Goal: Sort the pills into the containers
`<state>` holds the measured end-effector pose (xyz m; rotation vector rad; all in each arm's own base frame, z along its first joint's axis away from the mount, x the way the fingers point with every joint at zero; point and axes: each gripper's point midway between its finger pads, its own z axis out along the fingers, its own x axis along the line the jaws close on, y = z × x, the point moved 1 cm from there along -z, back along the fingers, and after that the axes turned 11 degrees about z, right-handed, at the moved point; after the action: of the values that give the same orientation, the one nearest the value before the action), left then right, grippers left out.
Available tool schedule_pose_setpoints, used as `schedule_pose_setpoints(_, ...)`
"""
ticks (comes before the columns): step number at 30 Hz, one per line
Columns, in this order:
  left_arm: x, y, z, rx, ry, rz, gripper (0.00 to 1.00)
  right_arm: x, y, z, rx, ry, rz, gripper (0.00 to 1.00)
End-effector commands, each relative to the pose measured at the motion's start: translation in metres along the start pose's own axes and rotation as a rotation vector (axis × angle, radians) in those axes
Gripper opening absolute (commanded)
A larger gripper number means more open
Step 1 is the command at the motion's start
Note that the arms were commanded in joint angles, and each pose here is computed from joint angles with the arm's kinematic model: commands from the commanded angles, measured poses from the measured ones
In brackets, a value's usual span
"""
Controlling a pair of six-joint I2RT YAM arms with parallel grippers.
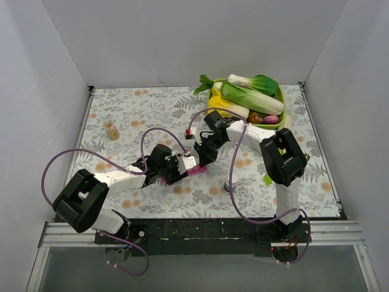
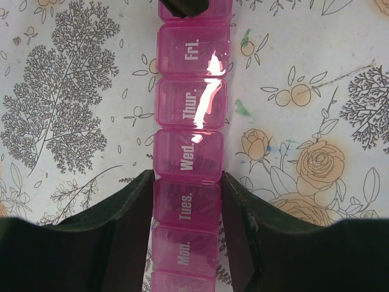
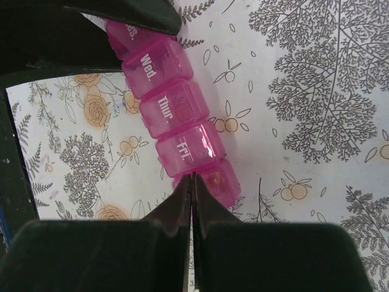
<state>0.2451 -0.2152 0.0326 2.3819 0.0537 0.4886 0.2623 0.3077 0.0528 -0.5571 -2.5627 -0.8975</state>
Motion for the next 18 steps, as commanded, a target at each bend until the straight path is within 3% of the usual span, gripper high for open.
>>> schedule_pose_setpoints(1,-0.031,-0.032,-0.001,0.121,-0.104,-0.060,0.19,-0.023,-0.023,0.009,0.093,-0.106,0.057,0.01)
schedule_pose_setpoints(4,-0.032,-0.032,0.000,0.125,-0.112,-0.063,0.19,-0.022,-0.021,0.008,0.090,-0.104,0.050,0.01)
schedule_pose_setpoints(12,-0.031,-0.032,0.000,0.126,-0.107,-0.065,0.19,0.022,0.037,-0.035,-0.074,-0.007,-0.098,0.01)
schedule_pose_setpoints(18,-0.031,-0.032,0.000,0.126,-0.107,-0.065,0.19,0.029,0.032,-0.037,-0.081,0.005,-0.105,0.01)
